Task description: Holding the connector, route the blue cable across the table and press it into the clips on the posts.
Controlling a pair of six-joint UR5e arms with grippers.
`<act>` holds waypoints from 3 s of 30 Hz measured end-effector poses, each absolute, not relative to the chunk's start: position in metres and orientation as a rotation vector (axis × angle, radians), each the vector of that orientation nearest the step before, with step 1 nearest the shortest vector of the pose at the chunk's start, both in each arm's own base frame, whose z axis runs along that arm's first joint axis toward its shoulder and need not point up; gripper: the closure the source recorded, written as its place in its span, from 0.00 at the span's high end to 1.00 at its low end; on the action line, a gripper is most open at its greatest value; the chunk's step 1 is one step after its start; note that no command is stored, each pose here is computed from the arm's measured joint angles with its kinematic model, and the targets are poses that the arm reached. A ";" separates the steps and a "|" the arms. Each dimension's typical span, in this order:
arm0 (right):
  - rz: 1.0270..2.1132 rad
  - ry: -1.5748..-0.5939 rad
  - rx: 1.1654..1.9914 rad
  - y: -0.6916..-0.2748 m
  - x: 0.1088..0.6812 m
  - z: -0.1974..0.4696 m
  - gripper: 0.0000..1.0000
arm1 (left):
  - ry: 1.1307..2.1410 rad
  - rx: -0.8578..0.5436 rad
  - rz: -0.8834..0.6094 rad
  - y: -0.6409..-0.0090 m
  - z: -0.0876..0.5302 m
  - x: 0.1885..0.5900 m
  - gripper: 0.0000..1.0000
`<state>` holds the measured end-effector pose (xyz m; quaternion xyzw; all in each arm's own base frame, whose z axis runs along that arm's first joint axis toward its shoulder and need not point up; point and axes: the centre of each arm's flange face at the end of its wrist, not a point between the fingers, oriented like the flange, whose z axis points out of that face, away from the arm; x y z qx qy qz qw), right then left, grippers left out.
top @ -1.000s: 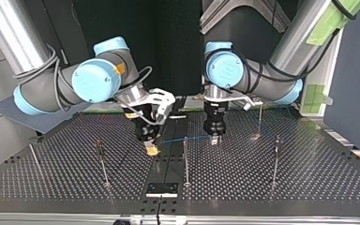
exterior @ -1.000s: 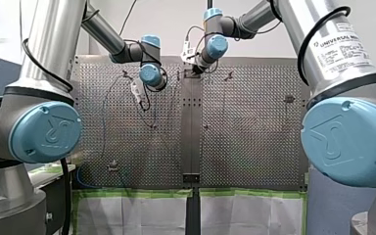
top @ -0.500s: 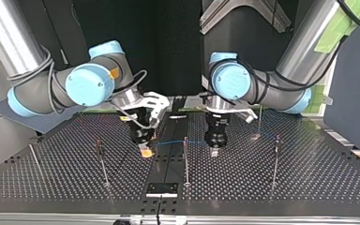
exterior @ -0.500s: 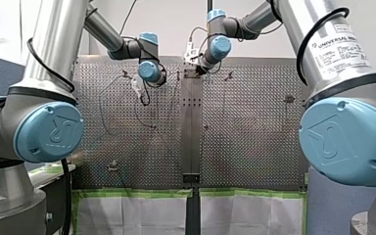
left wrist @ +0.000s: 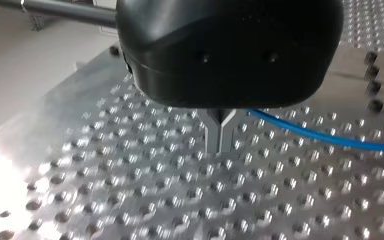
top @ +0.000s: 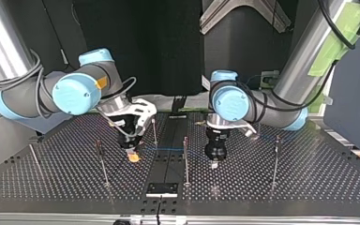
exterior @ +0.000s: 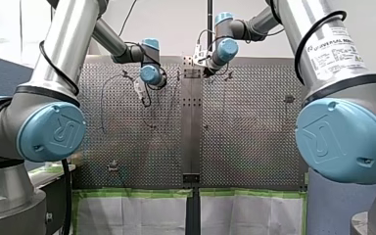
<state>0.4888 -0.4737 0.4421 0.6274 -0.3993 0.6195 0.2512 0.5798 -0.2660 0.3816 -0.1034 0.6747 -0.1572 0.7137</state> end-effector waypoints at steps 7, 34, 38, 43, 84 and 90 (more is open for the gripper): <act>1.684 -1.091 1.705 -0.481 0.483 0.441 0.00 | 1.509 -0.228 -0.344 -0.261 0.381 0.582 0.12; 1.617 -1.111 1.671 -0.490 0.462 0.448 0.00 | 1.657 -0.139 -0.333 -0.281 0.394 0.501 1.00; 1.611 -1.110 1.658 -0.487 0.456 0.454 0.00 | 1.653 -0.126 -0.357 -0.285 0.400 0.483 1.00; 1.610 -1.108 1.653 -0.486 0.455 0.457 0.00 | 1.639 -0.114 -0.379 -0.288 0.412 0.461 1.00; 1.592 -1.116 1.659 -0.487 0.449 0.451 0.00 | 1.594 -0.010 -0.401 -0.401 0.442 0.439 1.00; 1.594 -1.115 1.660 -0.487 0.449 0.451 0.00 | 1.594 -0.014 -0.399 -0.415 0.435 0.459 1.00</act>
